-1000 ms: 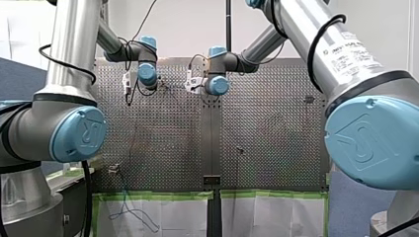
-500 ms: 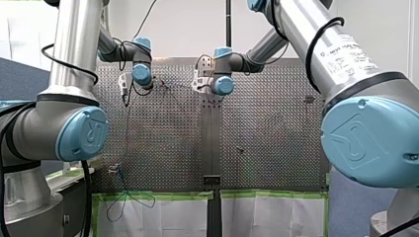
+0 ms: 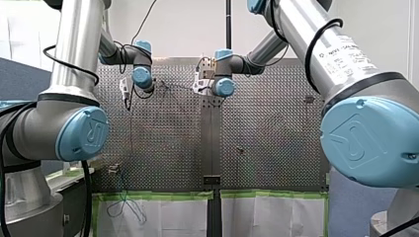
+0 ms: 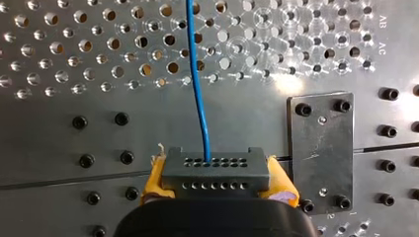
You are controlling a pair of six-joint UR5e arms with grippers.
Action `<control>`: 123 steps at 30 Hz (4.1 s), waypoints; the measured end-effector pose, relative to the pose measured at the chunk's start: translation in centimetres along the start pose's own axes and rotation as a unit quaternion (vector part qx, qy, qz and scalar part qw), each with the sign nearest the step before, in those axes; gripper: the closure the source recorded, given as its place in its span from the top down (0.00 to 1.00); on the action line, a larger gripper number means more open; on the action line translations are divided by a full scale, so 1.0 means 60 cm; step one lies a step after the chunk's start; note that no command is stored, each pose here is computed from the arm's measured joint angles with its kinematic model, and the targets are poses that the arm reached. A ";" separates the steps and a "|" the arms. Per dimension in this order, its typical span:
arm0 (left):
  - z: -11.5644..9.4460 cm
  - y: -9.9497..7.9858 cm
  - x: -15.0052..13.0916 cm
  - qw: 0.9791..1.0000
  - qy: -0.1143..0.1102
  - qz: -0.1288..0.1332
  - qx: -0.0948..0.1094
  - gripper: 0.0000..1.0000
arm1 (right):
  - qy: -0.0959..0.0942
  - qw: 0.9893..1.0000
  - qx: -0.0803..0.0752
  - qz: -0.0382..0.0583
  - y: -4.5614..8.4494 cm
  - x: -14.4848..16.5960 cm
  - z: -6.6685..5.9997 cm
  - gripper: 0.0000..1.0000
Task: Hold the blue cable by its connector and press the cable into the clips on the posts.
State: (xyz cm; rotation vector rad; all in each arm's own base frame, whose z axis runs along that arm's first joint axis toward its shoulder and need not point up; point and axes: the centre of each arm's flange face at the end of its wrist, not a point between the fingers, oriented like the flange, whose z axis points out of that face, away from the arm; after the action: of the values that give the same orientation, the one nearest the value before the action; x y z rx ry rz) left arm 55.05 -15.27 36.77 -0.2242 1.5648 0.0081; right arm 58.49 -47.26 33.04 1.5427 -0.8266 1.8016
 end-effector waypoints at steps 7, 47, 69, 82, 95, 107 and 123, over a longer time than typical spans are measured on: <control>-0.006 0.000 0.003 1.000 0.009 0.012 -0.012 1.00 | -0.003 1.000 0.000 0.000 0.001 -0.002 0.000 0.00; -0.164 -0.020 -0.019 0.993 0.113 -0.020 -0.002 1.00 | -0.011 1.000 -0.002 -0.001 0.005 -0.010 -0.001 0.00; -0.216 -0.062 -0.050 0.994 0.097 -0.021 0.041 1.00 | -0.013 1.000 -0.001 -0.001 0.003 -0.012 -0.002 0.00; -0.221 -0.070 -0.050 0.995 0.093 -0.010 0.044 1.00 | -0.015 1.000 -0.001 -0.001 0.002 -0.015 -0.002 0.00; -0.224 -0.077 -0.050 0.995 0.090 0.003 0.050 1.00 | -0.019 1.000 -0.001 -0.002 0.003 -0.018 -0.003 0.00; -0.228 -0.102 -0.052 0.992 0.068 0.055 0.086 1.00 | -0.022 1.000 -0.003 -0.004 0.006 -0.022 -0.003 0.00; -0.229 -0.146 -0.045 0.992 0.049 0.086 0.078 1.00 | -0.022 1.000 -0.004 -0.006 0.007 -0.023 -0.002 0.00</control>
State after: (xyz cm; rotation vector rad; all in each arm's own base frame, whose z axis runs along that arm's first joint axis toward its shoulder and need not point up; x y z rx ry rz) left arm 42.73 -25.48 40.76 0.0333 1.6707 0.0093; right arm 58.24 -47.49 31.66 1.5834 -0.8429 1.7602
